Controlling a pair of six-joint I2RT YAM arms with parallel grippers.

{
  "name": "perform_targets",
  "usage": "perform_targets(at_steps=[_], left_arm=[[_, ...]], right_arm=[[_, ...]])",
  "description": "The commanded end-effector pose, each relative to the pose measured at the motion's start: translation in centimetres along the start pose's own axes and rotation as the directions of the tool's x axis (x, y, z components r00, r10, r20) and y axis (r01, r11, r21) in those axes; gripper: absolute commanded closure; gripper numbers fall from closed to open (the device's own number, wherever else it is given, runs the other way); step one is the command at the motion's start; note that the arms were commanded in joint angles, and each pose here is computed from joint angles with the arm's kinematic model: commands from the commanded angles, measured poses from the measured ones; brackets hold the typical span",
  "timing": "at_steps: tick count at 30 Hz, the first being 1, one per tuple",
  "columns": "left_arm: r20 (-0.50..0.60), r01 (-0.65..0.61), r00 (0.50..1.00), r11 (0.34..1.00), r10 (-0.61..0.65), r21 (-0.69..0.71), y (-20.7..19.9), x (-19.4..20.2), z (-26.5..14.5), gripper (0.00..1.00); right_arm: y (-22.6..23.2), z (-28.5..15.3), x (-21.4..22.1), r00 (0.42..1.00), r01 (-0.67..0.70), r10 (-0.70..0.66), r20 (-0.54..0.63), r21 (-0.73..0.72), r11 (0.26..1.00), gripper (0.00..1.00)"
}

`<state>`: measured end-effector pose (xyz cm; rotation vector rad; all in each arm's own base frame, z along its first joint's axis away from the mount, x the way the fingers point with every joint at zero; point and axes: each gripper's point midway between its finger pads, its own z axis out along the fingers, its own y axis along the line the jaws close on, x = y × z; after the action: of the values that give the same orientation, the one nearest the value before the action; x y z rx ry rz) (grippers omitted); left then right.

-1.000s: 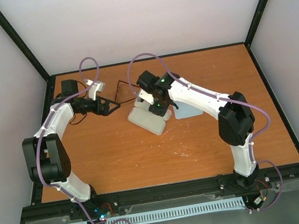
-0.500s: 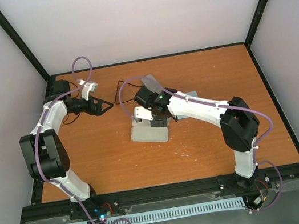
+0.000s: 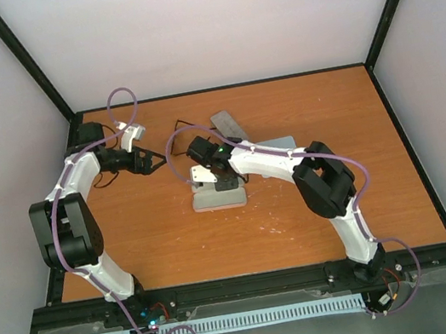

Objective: Organize the sunglasses
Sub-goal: Adjust the sunglasses case at the center of the board.

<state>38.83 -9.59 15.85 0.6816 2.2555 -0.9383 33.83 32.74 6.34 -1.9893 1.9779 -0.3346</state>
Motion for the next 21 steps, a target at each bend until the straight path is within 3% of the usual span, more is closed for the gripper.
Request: perform_targets(at_steps=[1,9,21], left_arm=[[0.041,-0.046,0.998,0.999,0.047,-0.028,-0.2,-1.1,-1.0,0.01],[0.052,-0.033,0.998,0.999,0.036,-0.043,0.1,-1.1,-1.0,0.01],[0.05,-0.026,0.998,0.999,0.028,-0.041,0.2,-0.8,-0.7,0.01]], right_arm=[[-2.0,2.2,-0.6,0.999,0.007,-0.003,-0.046,0.096,0.995,0.97],[-3.9,2.8,-1.6,0.996,0.016,0.003,-0.086,0.213,0.977,0.96],[-4.2,2.6,-1.4,0.994,-0.009,0.037,-0.101,0.263,0.965,0.77]])
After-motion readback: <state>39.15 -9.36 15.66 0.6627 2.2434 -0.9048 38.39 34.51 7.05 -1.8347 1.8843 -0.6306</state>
